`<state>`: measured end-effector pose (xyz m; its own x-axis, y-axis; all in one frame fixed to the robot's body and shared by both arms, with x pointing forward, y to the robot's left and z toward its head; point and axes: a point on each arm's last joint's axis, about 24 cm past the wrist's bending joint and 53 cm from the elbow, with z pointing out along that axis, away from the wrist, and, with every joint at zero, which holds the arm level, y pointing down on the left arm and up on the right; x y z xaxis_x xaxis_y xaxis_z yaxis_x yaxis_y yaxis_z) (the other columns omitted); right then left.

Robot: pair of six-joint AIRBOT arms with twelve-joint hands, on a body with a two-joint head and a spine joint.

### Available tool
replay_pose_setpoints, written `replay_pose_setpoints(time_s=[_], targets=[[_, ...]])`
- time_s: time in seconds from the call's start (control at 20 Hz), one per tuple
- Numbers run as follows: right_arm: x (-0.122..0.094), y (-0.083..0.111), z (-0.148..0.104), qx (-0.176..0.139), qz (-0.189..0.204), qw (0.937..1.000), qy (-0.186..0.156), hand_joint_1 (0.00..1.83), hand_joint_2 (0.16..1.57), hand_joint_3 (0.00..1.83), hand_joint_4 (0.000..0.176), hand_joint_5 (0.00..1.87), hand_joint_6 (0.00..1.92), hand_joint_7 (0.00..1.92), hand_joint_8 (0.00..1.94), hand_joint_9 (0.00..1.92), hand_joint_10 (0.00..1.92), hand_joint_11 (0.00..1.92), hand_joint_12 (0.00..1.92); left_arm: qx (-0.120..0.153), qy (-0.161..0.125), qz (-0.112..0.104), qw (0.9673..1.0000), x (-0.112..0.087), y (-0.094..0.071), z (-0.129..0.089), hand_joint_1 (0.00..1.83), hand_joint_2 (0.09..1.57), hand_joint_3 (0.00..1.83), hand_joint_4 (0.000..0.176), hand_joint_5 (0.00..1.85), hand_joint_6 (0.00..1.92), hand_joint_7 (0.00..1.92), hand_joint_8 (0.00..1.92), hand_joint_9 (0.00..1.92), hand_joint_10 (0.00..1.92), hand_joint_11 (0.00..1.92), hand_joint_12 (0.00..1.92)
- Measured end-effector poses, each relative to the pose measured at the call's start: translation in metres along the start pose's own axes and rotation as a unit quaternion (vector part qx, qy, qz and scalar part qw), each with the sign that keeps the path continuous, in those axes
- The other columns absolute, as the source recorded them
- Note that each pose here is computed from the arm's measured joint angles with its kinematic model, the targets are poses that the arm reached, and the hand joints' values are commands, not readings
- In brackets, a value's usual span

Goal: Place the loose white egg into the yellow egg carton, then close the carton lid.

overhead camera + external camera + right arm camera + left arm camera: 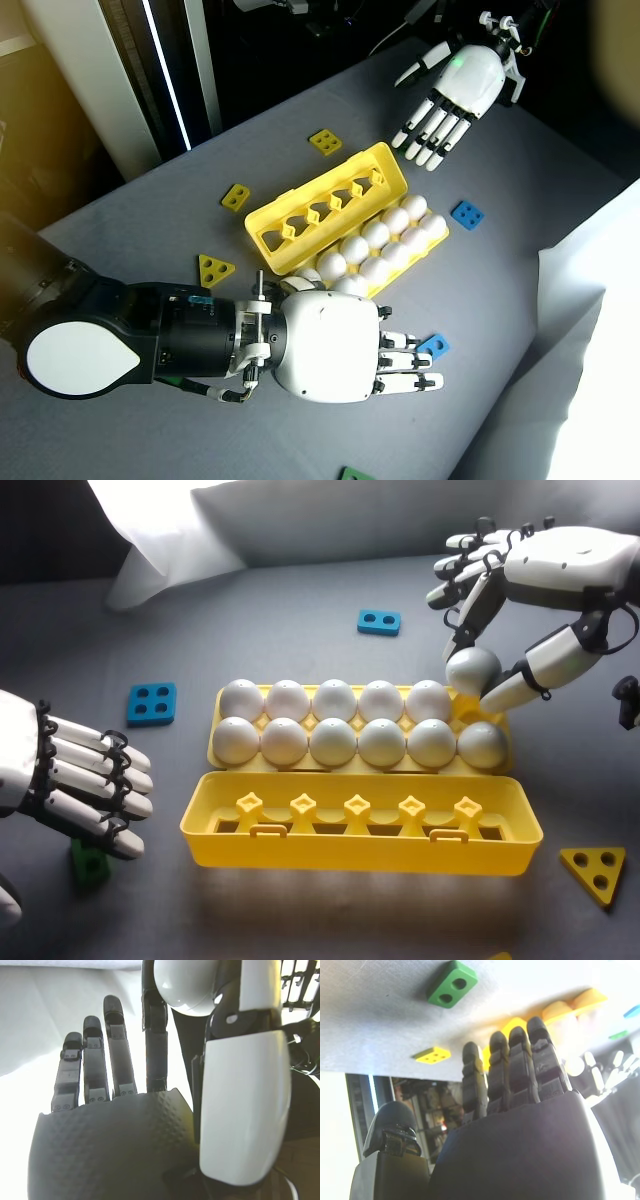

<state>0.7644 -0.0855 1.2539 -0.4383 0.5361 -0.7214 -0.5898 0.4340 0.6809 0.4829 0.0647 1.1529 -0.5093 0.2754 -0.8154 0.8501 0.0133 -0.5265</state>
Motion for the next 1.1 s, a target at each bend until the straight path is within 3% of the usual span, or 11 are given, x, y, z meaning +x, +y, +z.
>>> replay_pose_setpoints(time_s=[0.1, 0.15, 0.3, 0.4, 0.5, 0.85, 0.9, 0.95, 1.0, 1.05, 1.1], targets=[[0.0051, -0.0011, 0.0017, 0.001, 0.002, 1.0, 0.004, 1.1, 0.99, 0.0, 0.176, 1.3, 0.41, 0.48, 0.0, 0.23, 0.01, 0.0, 0.0, 0.0, 0.0, -0.001, 1.0, -0.0002, 0.0001, 0.0001, 0.0, 1.19, 0.0, 0.102, 0.3, 0.01, 0.19, 0.0, 0.14, 0.0, 0.0, 0.33], [0.0058, -0.001, 0.0022, 0.001, 0.001, 1.0, 0.004, 1.11, 0.99, 0.0, 0.176, 1.3, 0.41, 0.49, 0.0, 0.23, 0.01, 0.0, 0.0, 0.0, -0.001, -0.001, 1.0, -0.0002, 0.0, 0.0001, 0.0, 1.2, 0.0, 0.096, 0.33, 0.01, 0.22, 0.0, 0.17, 0.0, 0.0, 0.39], [0.0069, 0.0001, 0.0041, 0.0, 0.006, 1.0, 0.003, 1.11, 0.98, 0.0, 0.176, 1.32, 0.38, 0.51, 0.0, 0.27, 0.0, 0.0, 0.0, 0.0, 0.0, -0.001, 1.0, 0.0001, 0.0003, 0.0004, 0.0, 1.19, 0.0, 0.097, 0.27, 0.01, 0.14, 0.01, 0.07, 0.0, 0.0, 0.09], [0.0076, 0.0008, 0.0049, -0.001, 0.006, 1.0, 0.003, 1.11, 0.98, 0.0, 0.176, 1.32, 0.38, 0.51, 0.0, 0.26, 0.0, 0.0, 0.0, 0.0, 0.0, -0.002, 1.0, -0.0001, 0.0002, 0.0004, 0.0, 1.19, 0.0, 0.089, 0.29, 0.01, 0.15, 0.0, 0.09, 0.0, 0.0, 0.12], [0.0076, 0.0008, 0.005, -0.001, 0.007, 1.0, 0.003, 1.11, 0.98, 0.0, 0.176, 1.32, 0.38, 0.51, 0.0, 0.26, 0.0, 0.0, 0.0, 0.0, 0.0, -0.002, 1.0, 0.0001, 0.0003, 0.0004, 0.0, 1.2, 0.0, 0.096, 0.3, 0.0, 0.16, 0.0, 0.12, 0.0, 0.0, 0.21], [0.0078, 0.0009, 0.0051, -0.001, 0.006, 1.0, 0.003, 1.1, 1.0, 0.0, 0.176, 1.27, 0.47, 0.51, 0.0, 0.27, 0.0, 0.0, 0.0, 0.0, 0.0, -0.002, 1.0, 0.0001, 0.0003, 0.0004, 0.0, 1.2, 0.0, 0.095, 0.27, 0.0, 0.14, 0.0, 0.09, 0.0, 0.0, 0.17], [0.0087, 0.0017, 0.0054, -0.002, 0.007, 1.0, 0.004, 1.1, 1.0, 0.0, 0.176, 1.27, 0.47, 0.53, 0.01, 0.28, 0.0, 0.0, 0.0, 0.0, 0.0, -0.002, 1.0, 0.0001, 0.0003, 0.0004, 0.0, 1.2, 0.0, 0.087, 0.27, 0.0, 0.15, 0.01, 0.1, 0.0, 0.0, 0.17], [0.0088, 0.0017, 0.0054, -0.002, 0.007, 1.0, 0.003, 1.08, 1.01, 0.0, 0.176, 1.21, 0.58, 0.49, 0.01, 0.24, 0.0, 0.0, 0.0, 0.0, 0.0, -0.002, 1.0, 0.0001, 0.0004, 0.0004, 0.0, 1.2, 0.0, 0.091, 0.26, 0.0, 0.15, 0.0, 0.08, 0.0, 0.0, 0.12], [0.0087, 0.0017, 0.0054, -0.002, 0.007, 1.0, 0.003, 0.85, 0.95, 0.0, 0.17, 0.94, 0.23, 0.4, 0.0, 0.17, 0.0, 0.0, 0.0, 0.0, 0.0, -0.002, 1.0, 0.0001, 0.0003, 0.0004, 0.0, 1.19, 0.0, 0.092, 0.28, 0.01, 0.16, 0.0, 0.09, 0.01, 0.0, 0.13], [0.0086, 0.0016, 0.0053, -0.002, 0.007, 1.0, 0.003, 0.64, 0.89, 0.0, 0.176, 0.77, 0.02, 0.28, 0.0, 0.09, 0.0, 0.0, 0.0, 0.0, 0.0, -0.002, 1.0, 0.0001, 0.0003, 0.0004, 0.0, 1.2, 0.0, 0.098, 0.27, 0.0, 0.15, 0.01, 0.09, 0.0, 0.0, 0.09], [0.009, 0.0012, 0.0051, -0.001, 0.002, 1.0, 0.004, 0.56, 0.86, 0.0, 0.176, 0.68, 0.0, 0.22, 0.0, 0.05, 0.0, 0.0, 0.0, 0.0, 0.0, -0.002, 1.0, 0.0001, 0.0003, 0.0004, 0.0, 1.2, 0.0, 0.101, 0.27, 0.0, 0.16, 0.0, 0.1, 0.0, 0.0, 0.13]])
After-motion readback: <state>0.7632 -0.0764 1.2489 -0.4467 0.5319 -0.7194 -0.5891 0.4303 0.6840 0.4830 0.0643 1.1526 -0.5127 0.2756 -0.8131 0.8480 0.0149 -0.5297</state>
